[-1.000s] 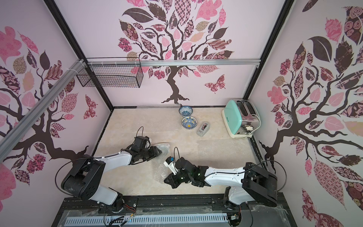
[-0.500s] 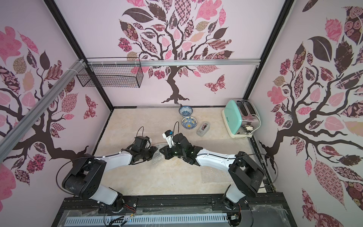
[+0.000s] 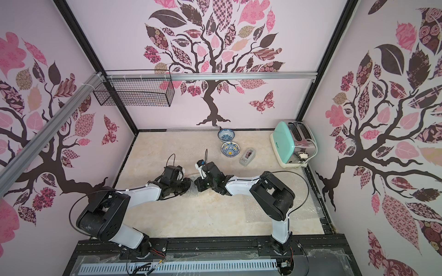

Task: Wrap bowls in bubble wrap
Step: Wrap the bowl in bubble wrap.

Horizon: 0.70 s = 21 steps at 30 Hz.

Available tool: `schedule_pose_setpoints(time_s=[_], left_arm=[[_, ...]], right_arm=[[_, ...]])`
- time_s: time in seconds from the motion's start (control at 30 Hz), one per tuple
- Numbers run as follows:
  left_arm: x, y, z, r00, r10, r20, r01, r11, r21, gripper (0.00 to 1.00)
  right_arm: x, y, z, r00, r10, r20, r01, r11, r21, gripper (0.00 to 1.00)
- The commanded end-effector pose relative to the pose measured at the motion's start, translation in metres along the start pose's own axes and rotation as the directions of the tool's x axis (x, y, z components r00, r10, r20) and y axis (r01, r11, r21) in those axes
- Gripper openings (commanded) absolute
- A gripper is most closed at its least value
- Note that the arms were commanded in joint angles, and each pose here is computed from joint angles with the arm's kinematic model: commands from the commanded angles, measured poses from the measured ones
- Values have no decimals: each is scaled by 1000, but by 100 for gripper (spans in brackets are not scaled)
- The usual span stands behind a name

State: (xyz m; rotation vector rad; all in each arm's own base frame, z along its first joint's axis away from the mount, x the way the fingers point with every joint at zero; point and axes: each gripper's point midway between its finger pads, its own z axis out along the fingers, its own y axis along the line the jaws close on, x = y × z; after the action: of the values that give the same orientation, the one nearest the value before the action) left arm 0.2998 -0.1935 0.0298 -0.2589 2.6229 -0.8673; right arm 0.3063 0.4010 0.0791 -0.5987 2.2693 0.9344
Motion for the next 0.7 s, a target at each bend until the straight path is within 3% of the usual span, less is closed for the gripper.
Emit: schedule_pose_setpoints(time_s=[0.0,0.27,0.47,0.53,0.6,0.67], left_arm=[[23,20,4,998,-20,-66,17,999,-52,49],[15,33,-32,998,-58,34,62,986,-153,63],[-1,49,-88,960,-195,202,227,963,-147,66],[-3,39,-104,950,-188,248,215,973,-86,67],[3,9,-113,962,-129,241,114,991,74,68],[12,-17,-117,959,-104,263,51,978,201,70]], right_arm=[[4,-15,11,1000,8,0,-8,999,44,0],[22,-24,16,999,31,-20,-30,998,51,0],[23,-20,16,998,51,-21,-50,998,28,0],[22,-19,16,998,57,-22,-56,998,22,0],[21,-17,15,998,59,-21,-59,998,16,0],[19,-14,15,998,62,-14,-62,998,7,0]])
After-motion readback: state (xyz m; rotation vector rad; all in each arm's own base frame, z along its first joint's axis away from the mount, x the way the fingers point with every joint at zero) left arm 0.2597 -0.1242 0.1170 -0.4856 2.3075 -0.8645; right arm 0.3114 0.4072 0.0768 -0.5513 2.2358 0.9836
